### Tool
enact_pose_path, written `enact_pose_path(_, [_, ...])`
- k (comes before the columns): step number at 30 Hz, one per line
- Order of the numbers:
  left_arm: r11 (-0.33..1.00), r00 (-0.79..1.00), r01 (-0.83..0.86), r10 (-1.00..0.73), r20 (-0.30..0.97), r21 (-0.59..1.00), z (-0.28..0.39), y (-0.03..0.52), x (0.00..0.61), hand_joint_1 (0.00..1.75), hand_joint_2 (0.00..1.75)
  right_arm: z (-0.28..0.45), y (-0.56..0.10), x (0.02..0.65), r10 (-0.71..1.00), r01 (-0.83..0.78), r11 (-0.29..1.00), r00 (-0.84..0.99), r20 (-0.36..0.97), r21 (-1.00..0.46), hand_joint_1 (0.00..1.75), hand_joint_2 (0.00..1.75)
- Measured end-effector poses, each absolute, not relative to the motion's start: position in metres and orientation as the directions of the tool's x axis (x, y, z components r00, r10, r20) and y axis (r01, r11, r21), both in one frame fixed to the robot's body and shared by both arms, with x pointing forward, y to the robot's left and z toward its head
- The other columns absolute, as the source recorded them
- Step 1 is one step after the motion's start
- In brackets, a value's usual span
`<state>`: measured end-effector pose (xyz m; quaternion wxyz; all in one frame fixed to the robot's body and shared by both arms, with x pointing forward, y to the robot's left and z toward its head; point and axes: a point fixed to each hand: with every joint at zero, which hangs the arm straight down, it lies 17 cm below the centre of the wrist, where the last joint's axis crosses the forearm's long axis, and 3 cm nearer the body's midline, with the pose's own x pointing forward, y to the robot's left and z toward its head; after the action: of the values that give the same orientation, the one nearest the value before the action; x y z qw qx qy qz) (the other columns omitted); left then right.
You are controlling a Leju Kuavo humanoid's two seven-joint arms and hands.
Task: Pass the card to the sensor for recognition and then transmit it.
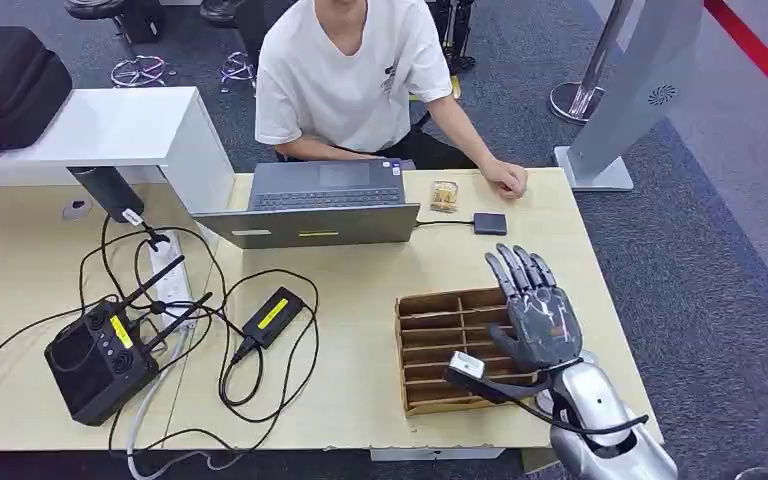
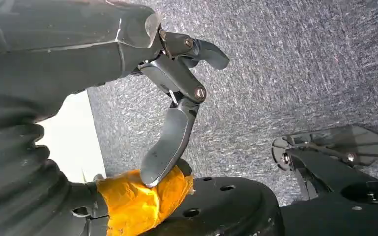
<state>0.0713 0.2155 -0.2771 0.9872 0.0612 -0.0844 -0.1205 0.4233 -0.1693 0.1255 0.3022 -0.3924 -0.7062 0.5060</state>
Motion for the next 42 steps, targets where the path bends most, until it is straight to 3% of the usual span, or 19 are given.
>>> enact_pose_path(8, [0.964,0.957,0.226,-0.247,0.152,0.141,-0.277,0.216,0.071,0.0,1.75,0.125,-0.172,0.423,0.864,0.248,0.18,-0.502,0.033,-0.952,0.0,1.75])
enact_pose_path(9, [0.964,0.957,0.226,-0.247,0.152,0.141,-0.277,0.216,0.071,0.0,1.75,0.125,-0.172,0.423,0.864,0.248,0.18,-0.502,0.033,-0.952,1.75,1.75])
enact_pose_path(42, [0.966,0.959,0.218,-0.238,0.153,0.141,-0.277,0.216,0.071,0.0,1.75,0.128,-0.197,0.409,0.872,0.249,0.196,-0.486,0.053,-0.948,1.75,1.75])
